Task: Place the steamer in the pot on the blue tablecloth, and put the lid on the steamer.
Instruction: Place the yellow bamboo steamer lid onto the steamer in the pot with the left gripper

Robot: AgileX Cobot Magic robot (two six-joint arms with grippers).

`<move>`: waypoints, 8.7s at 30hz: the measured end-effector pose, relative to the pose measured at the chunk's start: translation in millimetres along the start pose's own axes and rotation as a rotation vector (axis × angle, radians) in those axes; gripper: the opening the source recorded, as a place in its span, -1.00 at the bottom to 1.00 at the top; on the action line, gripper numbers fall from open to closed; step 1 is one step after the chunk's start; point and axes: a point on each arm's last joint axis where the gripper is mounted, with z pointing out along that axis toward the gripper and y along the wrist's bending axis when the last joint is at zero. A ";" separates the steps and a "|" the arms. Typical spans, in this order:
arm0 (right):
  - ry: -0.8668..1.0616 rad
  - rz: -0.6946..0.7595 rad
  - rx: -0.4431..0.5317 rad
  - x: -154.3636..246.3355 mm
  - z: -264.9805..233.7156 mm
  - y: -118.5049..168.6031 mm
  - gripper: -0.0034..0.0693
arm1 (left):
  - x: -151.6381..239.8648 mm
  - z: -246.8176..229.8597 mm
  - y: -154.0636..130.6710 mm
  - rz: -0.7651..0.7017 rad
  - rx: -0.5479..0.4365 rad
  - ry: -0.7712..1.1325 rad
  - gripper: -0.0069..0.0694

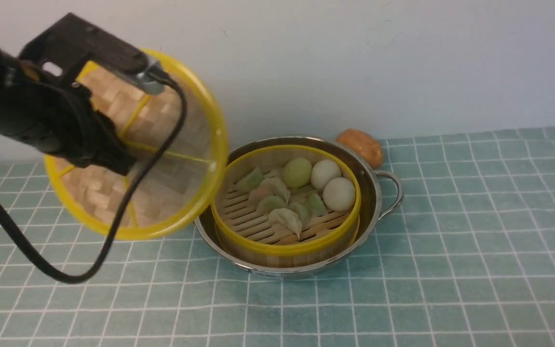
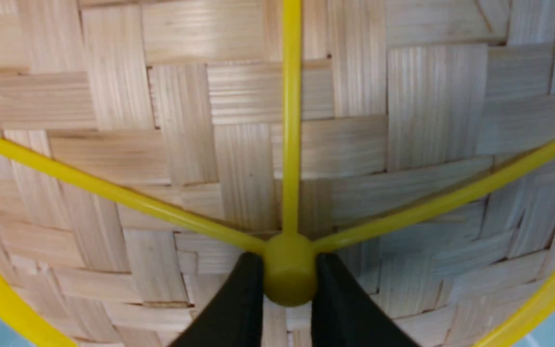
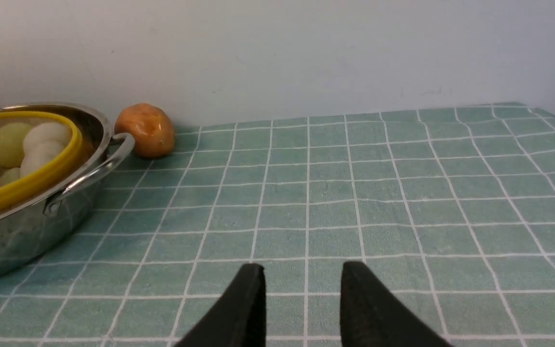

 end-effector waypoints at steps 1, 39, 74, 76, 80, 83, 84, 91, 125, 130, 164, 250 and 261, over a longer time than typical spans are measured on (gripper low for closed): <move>0.000 0.000 0.000 0.0 0.0 0.0 -0.25 | -8.7 2.9 -8.1 0.045 0.006 -0.038 -0.52; 0.000 0.000 0.000 0.0 0.0 0.0 -0.25 | -57.6 58.6 -56.5 0.154 0.210 0.200 -0.52; 0.000 0.000 0.000 0.0 0.0 0.0 -0.25 | -66.9 136.5 -67.9 0.316 0.224 0.072 -0.52; 0.000 0.000 0.000 0.0 0.0 0.0 -0.25 | -66.4 143.4 -68.8 0.315 0.222 0.070 -0.52; 0.000 0.000 0.000 0.0 0.0 0.0 -0.25 | -69.2 148.6 -68.9 0.333 0.209 0.033 -0.52; 0.000 0.000 0.000 0.0 0.0 0.0 -0.25 | -71.1 148.8 -68.3 0.350 0.199 0.011 -0.52; 0.000 0.000 0.000 0.0 0.0 0.0 -0.25 | -71.5 148.8 -68.5 0.354 0.199 0.007 -0.52; 0.000 0.000 0.000 0.0 0.0 0.0 -0.25 | -71.8 148.6 -69.6 0.364 0.211 0.000 -0.52; 0.000 0.003 -0.001 0.0 0.0 0.1 -0.24 | -80.0 112.1 -57.2 0.356 0.189 0.074 -0.52; 0.000 0.003 -0.001 0.0 0.0 0.1 -0.24 | -80.9 117.7 -57.8 0.355 0.186 0.064 -0.52; 0.000 0.003 -0.001 0.0 0.0 0.1 -0.24 | -80.9 145.4 -64.7 0.437 0.213 0.027 -0.52; 0.000 0.003 -0.001 0.0 0.0 0.1 -0.24 | -85.5 142.1 -63.0 0.529 0.196 -0.017 -0.52; 0.000 0.003 -0.001 0.0 0.0 0.1 -0.24 | -89.2 128.7 -58.2 0.502 0.159 -0.035 -0.52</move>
